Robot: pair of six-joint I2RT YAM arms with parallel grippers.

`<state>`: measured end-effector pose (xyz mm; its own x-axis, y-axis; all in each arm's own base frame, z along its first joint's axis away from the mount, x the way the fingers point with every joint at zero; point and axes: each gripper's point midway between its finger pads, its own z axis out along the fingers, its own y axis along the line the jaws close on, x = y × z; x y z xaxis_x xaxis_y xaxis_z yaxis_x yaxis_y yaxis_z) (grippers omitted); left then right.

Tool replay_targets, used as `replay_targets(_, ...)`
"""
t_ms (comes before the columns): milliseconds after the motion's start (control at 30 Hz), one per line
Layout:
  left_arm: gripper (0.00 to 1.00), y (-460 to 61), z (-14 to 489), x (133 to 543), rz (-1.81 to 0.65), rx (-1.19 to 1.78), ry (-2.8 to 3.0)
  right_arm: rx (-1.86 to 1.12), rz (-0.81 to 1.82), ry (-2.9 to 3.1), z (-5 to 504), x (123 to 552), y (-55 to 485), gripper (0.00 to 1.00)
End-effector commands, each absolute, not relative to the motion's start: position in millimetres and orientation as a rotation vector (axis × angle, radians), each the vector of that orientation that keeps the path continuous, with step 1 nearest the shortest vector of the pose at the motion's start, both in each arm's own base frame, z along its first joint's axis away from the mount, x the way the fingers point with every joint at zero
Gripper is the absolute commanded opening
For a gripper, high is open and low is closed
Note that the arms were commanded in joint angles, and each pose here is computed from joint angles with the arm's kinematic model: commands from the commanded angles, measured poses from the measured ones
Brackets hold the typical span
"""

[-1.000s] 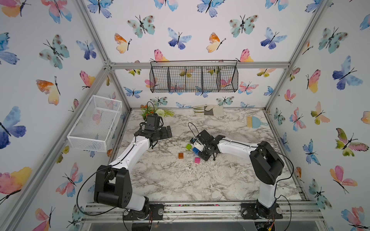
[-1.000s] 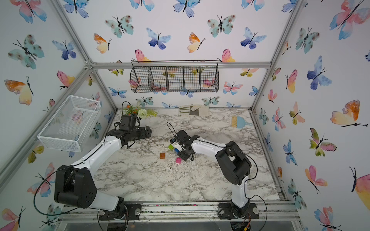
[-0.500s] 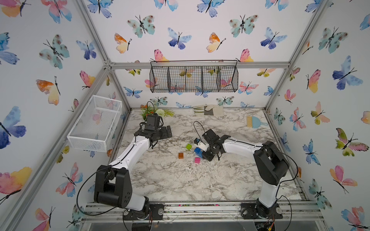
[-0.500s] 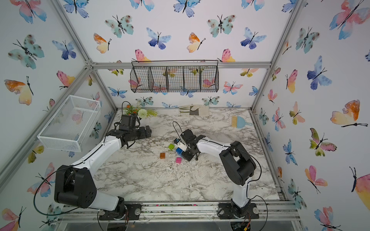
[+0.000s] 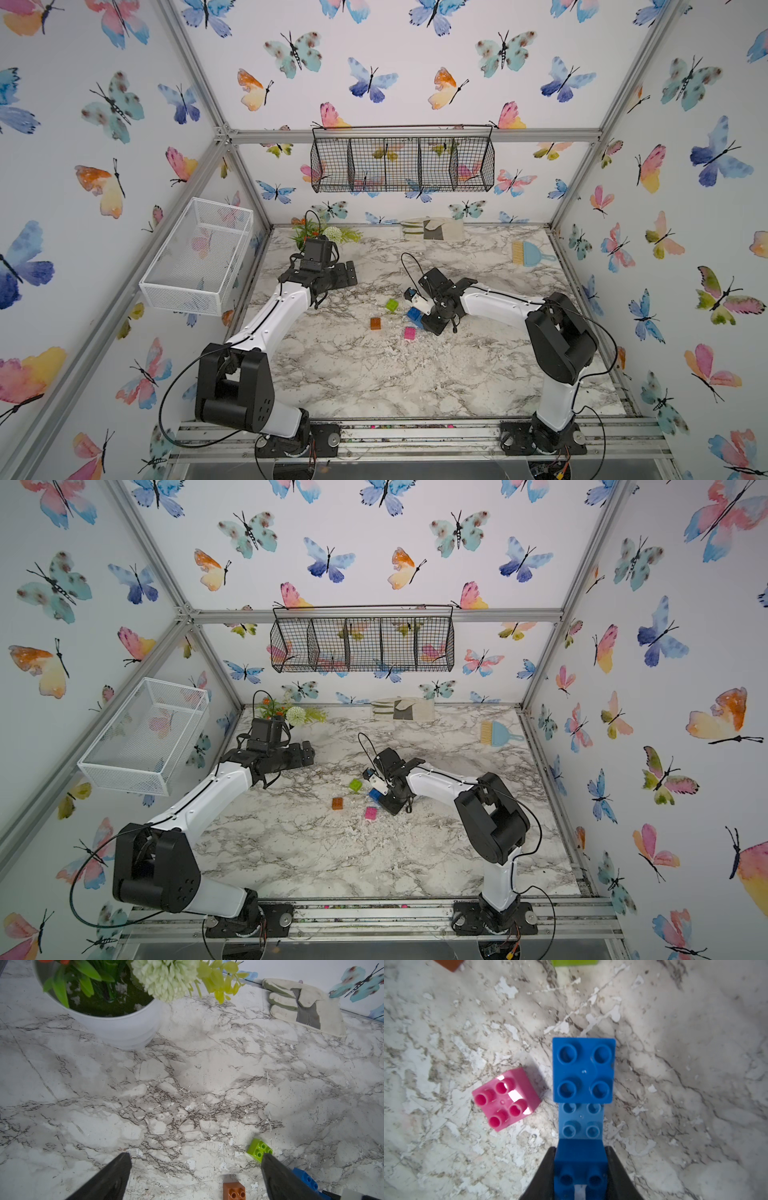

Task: Assemble the letter y with lego
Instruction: Assemble the lego brick with the lego brick.

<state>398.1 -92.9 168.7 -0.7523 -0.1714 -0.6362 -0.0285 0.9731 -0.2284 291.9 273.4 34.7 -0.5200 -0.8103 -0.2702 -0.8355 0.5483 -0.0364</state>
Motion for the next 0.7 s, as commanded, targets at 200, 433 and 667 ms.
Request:
replay_targets(200,0.98,-92.6,182.6,401.8,-0.266,-0.138,2.379,-1.38,0.081,2.61,43.0,279.4,253.1,0.53)
replay_targets(433,0.98,-90.7,183.0,402.0,-0.255,-0.146,2.378,-1.334,0.244,2.547,56.1,289.3,282.4,0.56)
replay_targets(667,0.98,-90.5,182.6,401.8,-0.253,-0.147,2.378,-1.324,0.269,2.568,43.4,296.6,293.2,0.54)
